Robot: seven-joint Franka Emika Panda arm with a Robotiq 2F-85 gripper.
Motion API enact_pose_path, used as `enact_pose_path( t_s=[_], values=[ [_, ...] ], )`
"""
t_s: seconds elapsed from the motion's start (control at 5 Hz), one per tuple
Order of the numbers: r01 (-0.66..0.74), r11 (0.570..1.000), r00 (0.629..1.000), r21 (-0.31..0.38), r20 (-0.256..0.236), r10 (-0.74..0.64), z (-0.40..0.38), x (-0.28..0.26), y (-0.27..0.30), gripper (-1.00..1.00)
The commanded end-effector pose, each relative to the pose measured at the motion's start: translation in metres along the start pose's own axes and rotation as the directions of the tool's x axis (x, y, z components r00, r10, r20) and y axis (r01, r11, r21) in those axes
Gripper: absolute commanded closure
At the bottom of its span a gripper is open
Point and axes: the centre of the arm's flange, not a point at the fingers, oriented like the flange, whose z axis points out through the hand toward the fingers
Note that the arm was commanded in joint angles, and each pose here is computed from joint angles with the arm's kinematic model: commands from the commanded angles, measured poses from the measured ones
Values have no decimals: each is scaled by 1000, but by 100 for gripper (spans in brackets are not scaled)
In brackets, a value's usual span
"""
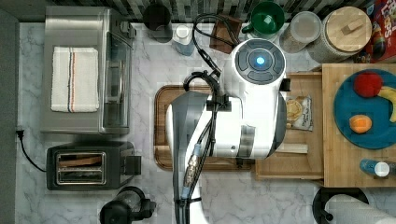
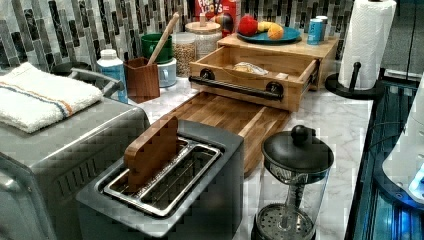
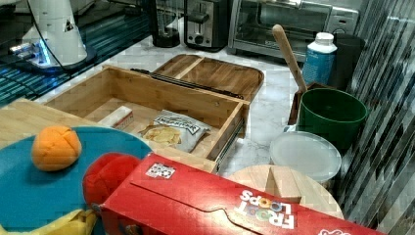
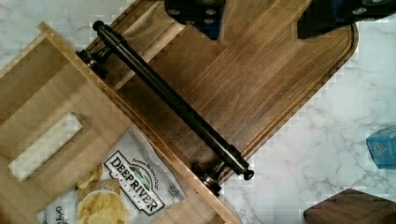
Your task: Close the drawer.
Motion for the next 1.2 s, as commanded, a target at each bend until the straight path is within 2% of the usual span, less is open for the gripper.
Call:
enact_pose_path(
  t_s=[0.2,0.4,0.6,0.8,1.0,1.2],
  values=[
    [12,1000,1000,1,-1,-12,0,0,0,100],
    [146,989,988,16,-50,-145,12,-5,5,-100],
    [353,935,934,14,-55,-352,11,-18,1,-100],
    [572,820,813,-37,-109,-572,15,-44,-10,-100],
    [710,695,684,-116,-121,-719,24,-70,-24,-100],
    [762,625,618,-166,-99,-780,35,-90,-35,-100]
  ],
)
